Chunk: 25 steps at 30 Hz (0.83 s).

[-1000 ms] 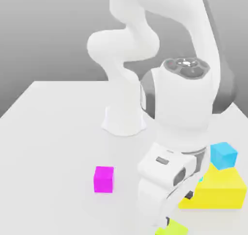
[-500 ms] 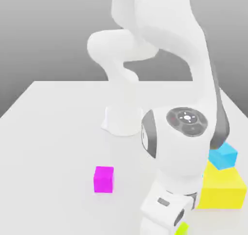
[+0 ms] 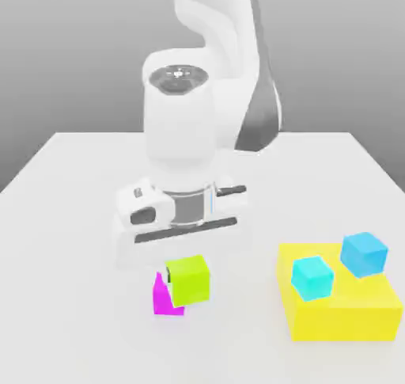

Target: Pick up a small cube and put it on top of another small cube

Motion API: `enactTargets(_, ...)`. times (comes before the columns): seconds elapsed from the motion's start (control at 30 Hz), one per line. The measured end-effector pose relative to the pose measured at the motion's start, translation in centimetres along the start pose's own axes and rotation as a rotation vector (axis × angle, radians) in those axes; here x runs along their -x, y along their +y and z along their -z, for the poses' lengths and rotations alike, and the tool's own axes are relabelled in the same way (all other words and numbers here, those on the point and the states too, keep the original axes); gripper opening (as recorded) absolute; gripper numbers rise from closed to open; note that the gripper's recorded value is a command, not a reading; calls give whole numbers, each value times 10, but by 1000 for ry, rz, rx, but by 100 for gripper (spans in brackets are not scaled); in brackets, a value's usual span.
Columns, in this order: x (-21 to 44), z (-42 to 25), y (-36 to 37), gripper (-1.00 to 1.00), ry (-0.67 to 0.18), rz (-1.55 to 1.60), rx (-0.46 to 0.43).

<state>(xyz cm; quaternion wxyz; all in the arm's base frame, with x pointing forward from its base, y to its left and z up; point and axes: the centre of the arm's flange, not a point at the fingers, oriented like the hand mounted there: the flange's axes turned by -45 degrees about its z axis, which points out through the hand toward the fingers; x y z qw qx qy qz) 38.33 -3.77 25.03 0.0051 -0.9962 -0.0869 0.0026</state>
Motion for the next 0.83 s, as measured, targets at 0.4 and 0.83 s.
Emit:
enactTargets(0.4,53,-61,10,100,5,-206,9)
enactTargets(0.83,52,-14,11,100,6,-208,7)
